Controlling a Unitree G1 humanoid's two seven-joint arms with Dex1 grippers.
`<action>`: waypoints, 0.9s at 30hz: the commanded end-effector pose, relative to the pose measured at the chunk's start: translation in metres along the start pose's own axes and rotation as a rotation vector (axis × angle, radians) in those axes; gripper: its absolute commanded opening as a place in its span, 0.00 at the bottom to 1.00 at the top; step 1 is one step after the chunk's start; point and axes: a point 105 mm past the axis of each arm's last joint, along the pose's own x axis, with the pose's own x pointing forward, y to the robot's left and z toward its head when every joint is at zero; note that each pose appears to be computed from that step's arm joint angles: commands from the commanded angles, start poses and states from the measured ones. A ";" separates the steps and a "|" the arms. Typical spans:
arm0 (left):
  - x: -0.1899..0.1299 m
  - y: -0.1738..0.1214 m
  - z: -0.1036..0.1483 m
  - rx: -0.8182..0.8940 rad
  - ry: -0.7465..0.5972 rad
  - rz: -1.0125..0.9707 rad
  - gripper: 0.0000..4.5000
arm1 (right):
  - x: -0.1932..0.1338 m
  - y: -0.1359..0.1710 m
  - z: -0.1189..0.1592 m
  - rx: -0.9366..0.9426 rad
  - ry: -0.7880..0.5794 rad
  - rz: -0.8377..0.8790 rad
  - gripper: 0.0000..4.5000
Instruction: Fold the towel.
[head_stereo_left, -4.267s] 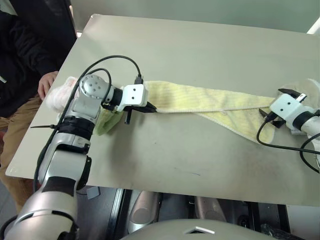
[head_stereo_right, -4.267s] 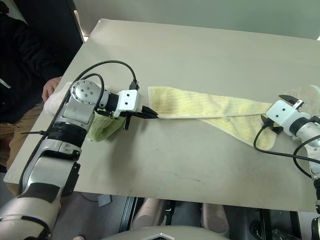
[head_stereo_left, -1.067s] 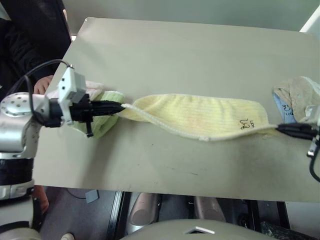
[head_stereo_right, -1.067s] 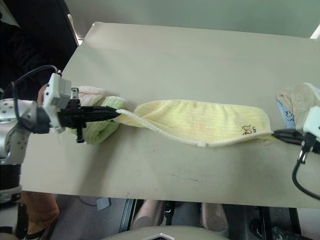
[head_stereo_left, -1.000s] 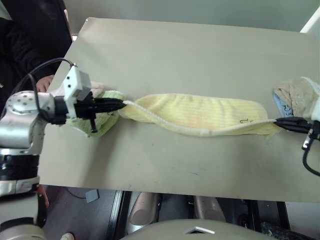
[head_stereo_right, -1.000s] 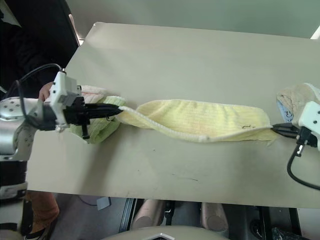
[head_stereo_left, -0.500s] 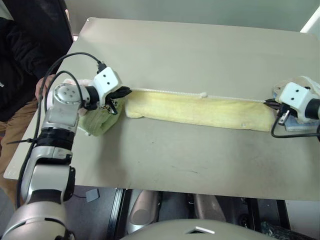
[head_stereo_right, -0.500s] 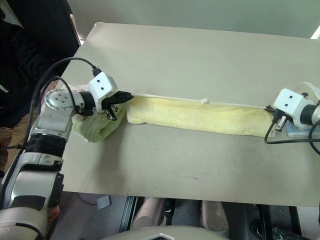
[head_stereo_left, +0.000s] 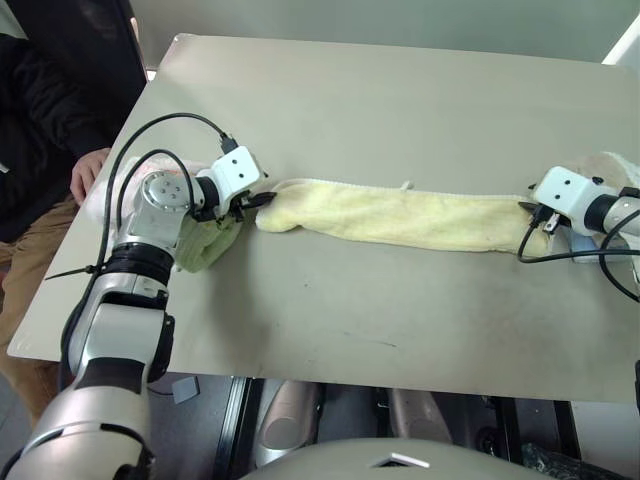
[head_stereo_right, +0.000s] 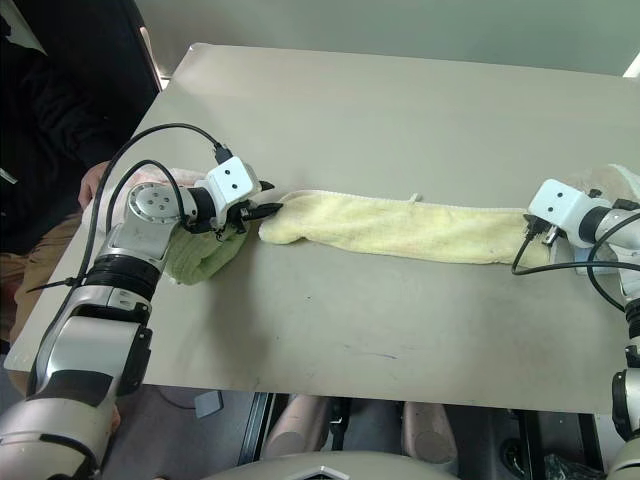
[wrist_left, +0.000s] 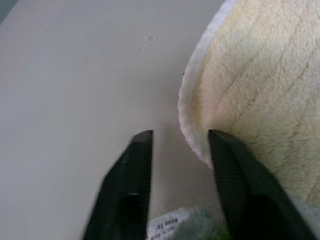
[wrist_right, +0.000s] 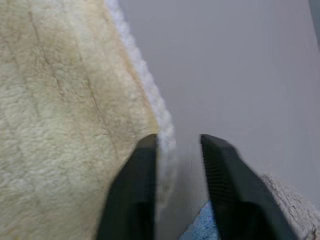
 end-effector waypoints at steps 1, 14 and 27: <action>-0.006 0.015 0.011 0.021 -0.037 0.052 0.70 | -0.011 -0.015 0.008 -0.030 -0.030 -0.052 0.60; -0.028 0.050 0.036 -0.056 -0.184 0.267 1.00 | -0.075 -0.051 0.030 -0.012 -0.142 -0.325 0.99; -0.019 -0.011 0.109 -0.126 -0.485 0.018 1.00 | -0.100 0.037 0.047 1.103 -0.362 -0.186 0.99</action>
